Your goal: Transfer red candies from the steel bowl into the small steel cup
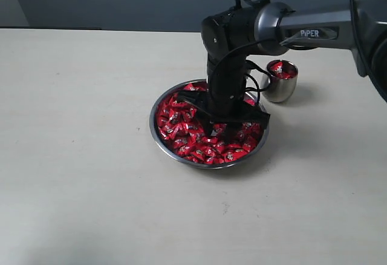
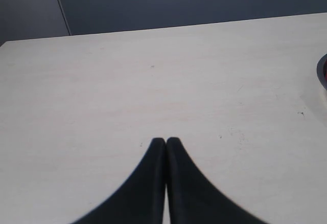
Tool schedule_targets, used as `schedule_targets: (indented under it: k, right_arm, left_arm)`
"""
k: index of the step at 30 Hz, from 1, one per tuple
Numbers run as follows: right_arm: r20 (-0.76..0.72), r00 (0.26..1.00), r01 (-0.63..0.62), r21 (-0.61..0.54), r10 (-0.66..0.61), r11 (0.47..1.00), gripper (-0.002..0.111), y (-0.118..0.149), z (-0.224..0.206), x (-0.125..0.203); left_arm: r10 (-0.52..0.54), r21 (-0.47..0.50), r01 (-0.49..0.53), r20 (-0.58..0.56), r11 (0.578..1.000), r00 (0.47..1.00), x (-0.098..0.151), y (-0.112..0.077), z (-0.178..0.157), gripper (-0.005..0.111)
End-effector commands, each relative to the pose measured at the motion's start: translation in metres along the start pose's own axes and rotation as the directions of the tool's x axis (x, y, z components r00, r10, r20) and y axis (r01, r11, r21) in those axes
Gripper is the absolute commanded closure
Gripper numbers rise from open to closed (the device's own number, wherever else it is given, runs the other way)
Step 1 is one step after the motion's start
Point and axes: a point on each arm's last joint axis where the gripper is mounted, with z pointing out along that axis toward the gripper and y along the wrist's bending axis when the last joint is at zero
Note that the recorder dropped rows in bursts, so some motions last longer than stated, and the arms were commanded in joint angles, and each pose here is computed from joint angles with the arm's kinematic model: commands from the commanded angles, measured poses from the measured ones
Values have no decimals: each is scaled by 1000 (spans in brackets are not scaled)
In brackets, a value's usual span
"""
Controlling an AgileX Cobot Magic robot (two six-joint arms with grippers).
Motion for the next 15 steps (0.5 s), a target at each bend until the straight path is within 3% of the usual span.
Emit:
schedule_targets:
  k: [1,15]
  right_arm:
    - [8,1000,-26,2,26,1000,68,-7,-2,-10]
    - [76,997,-15,-34,18,999,68,-7,-2,-21]
  left_arm:
    - [-3,-1,3,21,1000,1000,-4,0,-1,106]
    - [-3,-1,3,21,1000,1000,-4,0,-1,106]
